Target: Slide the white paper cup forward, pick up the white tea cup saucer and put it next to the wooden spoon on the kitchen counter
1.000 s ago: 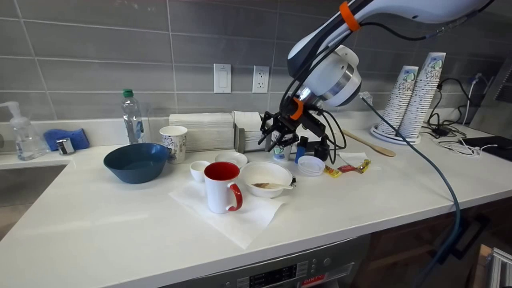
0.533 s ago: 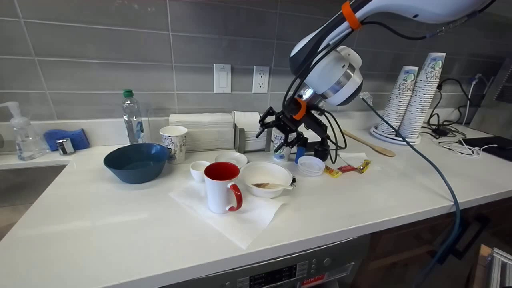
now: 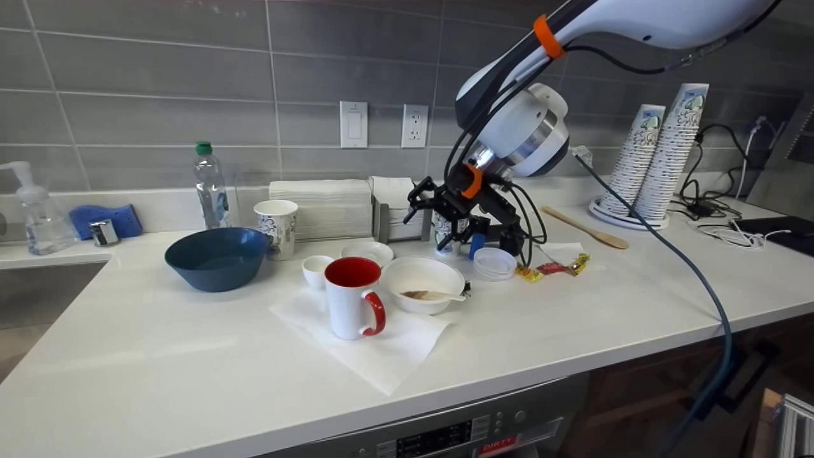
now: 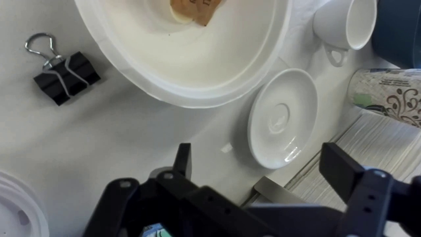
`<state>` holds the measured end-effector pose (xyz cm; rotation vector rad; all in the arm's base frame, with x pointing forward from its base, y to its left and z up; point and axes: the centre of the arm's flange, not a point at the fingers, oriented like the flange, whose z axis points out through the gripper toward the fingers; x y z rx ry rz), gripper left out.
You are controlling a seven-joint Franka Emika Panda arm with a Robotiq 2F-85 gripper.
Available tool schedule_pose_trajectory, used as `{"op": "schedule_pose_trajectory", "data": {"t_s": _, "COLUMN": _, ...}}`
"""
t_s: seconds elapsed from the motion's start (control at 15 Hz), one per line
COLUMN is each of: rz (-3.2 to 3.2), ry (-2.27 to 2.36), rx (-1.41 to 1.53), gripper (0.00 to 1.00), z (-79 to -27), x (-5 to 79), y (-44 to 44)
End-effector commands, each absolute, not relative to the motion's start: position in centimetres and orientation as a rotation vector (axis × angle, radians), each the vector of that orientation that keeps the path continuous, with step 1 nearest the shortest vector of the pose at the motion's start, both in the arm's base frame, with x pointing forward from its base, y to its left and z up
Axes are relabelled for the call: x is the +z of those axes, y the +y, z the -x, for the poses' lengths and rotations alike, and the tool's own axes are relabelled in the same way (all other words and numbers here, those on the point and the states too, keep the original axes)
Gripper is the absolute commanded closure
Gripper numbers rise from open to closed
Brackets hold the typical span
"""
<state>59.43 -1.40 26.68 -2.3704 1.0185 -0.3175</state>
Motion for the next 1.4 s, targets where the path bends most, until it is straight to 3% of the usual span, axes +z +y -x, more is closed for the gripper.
{"op": "schedule_pose_trajectory", "data": {"t_s": 0.0, "rz": 2.336, "ry": 1.005, "rx": -0.287, "gripper": 0.0, "z": -61.9, "x": 23.4, "y": -1.2}}
{"op": "schedule_pose_trajectory", "data": {"t_s": 1.33, "rz": 2.258, "ry": 0.917, "rx": -0.317, "gripper": 0.0, "z": -65.5, "x": 19.3, "y": 0.7}}
